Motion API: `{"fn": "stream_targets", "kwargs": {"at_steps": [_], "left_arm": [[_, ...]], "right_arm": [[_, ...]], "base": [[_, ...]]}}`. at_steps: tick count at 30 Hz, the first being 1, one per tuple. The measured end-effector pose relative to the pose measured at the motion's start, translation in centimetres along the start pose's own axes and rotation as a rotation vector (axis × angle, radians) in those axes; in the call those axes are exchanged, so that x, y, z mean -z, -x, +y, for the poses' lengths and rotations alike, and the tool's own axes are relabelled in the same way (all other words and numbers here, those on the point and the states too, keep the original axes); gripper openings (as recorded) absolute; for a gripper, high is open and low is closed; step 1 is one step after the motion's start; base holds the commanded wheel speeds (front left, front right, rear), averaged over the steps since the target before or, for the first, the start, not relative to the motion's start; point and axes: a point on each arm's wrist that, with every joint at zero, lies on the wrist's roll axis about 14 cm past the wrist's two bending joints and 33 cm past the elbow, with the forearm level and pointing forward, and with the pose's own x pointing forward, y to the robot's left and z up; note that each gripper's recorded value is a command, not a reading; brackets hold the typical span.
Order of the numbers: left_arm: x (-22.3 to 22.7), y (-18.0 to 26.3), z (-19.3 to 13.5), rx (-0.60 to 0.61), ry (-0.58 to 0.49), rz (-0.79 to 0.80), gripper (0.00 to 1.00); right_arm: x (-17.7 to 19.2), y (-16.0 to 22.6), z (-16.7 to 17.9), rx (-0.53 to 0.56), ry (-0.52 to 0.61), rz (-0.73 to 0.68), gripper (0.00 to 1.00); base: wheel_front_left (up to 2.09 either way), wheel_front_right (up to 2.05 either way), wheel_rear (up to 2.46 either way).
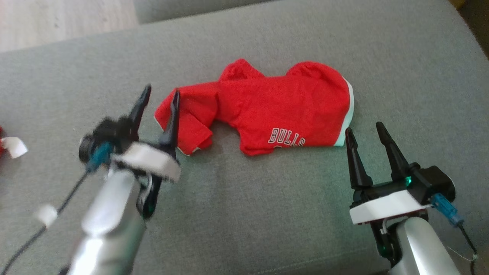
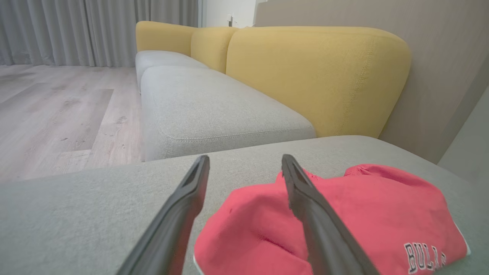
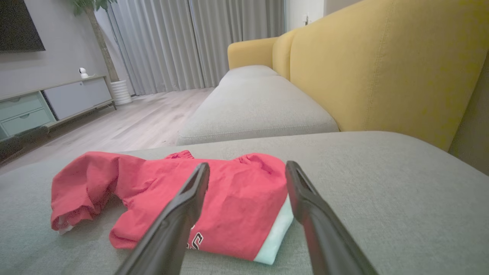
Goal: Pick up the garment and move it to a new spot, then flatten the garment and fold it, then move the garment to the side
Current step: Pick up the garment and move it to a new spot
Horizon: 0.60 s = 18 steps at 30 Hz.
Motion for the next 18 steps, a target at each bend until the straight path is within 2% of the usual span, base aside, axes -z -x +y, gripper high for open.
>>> {"fn": "stream_targets", "kwargs": {"at_steps": [4,10,18], "left_arm": [[0.4,3.3,-0.2,-0.034,0.015,-0.013,1.00],[2.2,8.9,0.3,-0.149,0.052,-0.002,1.00],[2.3,14.9,1.6,-0.304,0.080,-0.042,1.00]], "right_arm": [[-1.1,0.3,0.3,-0.008,0.010,-0.034,1.00],[-0.9,2.3,1.0,-0.022,0.007,-0.030,1.00],[-0.7,4.2,2.1,-0.048,0.007,-0.030,1.00]], "base": [[0.00,0.00,0.00],[0.00,0.00,0.00],[0.00,0.00,0.00]]}}
